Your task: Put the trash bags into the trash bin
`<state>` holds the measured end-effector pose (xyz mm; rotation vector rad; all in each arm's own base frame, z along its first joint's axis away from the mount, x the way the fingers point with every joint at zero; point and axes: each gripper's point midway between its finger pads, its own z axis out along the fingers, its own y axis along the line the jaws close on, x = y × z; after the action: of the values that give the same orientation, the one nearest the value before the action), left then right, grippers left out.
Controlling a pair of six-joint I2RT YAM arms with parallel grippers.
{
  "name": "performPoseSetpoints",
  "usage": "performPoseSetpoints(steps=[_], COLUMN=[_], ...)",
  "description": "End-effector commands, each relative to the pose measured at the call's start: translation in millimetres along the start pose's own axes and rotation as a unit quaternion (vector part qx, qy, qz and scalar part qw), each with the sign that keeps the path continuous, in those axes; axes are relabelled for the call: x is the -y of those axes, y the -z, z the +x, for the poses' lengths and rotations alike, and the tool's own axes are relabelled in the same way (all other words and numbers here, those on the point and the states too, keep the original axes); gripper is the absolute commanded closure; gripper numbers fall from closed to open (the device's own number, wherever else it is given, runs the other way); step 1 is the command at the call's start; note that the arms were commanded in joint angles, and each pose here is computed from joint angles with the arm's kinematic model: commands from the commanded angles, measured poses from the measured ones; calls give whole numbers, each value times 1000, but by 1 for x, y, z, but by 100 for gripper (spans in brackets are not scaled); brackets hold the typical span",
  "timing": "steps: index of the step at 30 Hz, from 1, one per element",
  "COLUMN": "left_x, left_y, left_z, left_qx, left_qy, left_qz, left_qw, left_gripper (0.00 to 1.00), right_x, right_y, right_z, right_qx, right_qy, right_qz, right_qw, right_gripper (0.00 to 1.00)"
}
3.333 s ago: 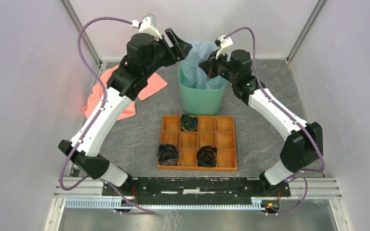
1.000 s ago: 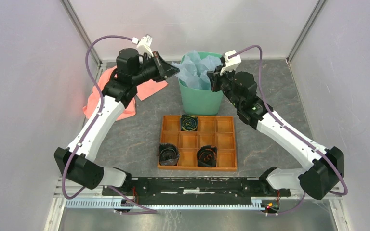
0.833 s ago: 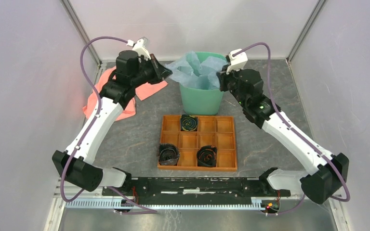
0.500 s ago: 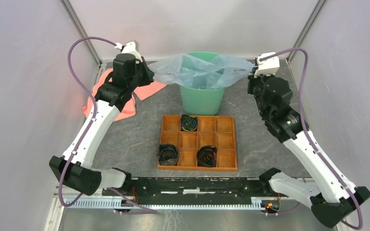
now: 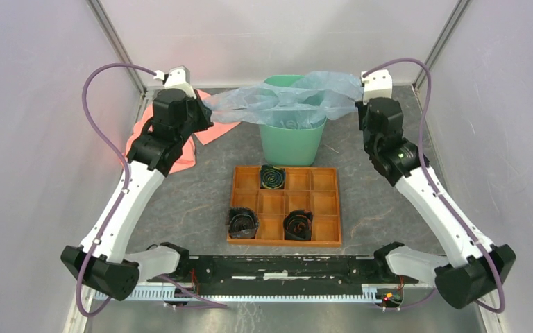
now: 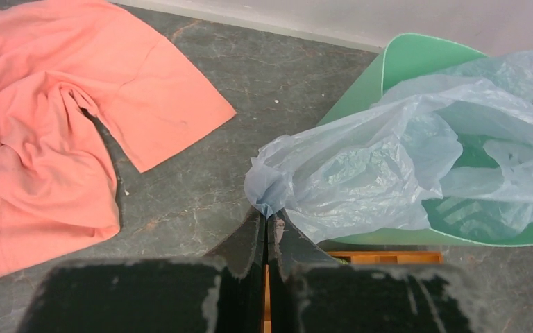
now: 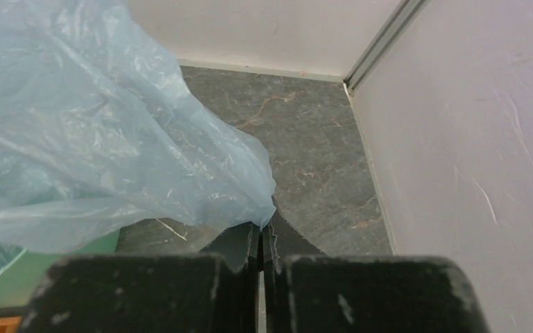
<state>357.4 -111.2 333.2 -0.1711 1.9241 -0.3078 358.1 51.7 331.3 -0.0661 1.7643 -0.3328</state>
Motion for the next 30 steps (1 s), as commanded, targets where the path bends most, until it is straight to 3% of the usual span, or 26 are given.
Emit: performPoseSetpoints(steps=[1, 3, 7, 10, 14, 19, 25, 30], left_x=[5, 14, 53, 69, 70, 62, 60, 57], left_y=[3, 5, 20, 28, 31, 33, 32, 32], left_z=[-2, 5, 12, 11, 5, 1, 3, 5], left_qx=[17, 9, 3, 17, 31, 61, 60, 60], left_qy=[-20, -20, -20, -18, -18, -15, -13, -15], left_qz=[29, 60, 182, 232, 236, 223, 218, 212], left_qw=[999, 998, 983, 972, 971, 973, 974, 975], left_gripper=[98, 98, 98, 98, 98, 98, 98, 98], right_x=[-7, -24, -57, -53, -34, -54, -88, -85], right_y=[-16, -18, 0, 13, 25, 41, 73, 64], right_z=[-31, -24, -6, -4, -6, -6, -44, -39], right_qx=[18, 3, -3, 0, 6, 23, 53, 41], right_qy=[-37, -33, -30, -31, -41, -169, -339, -423], right_qz=[-50, -93, -197, -205, -176, -217, -333, -300], right_qw=[998, 995, 980, 978, 984, 961, 878, 854], right_gripper=[100, 98, 78, 67, 32, 4, 2, 2])
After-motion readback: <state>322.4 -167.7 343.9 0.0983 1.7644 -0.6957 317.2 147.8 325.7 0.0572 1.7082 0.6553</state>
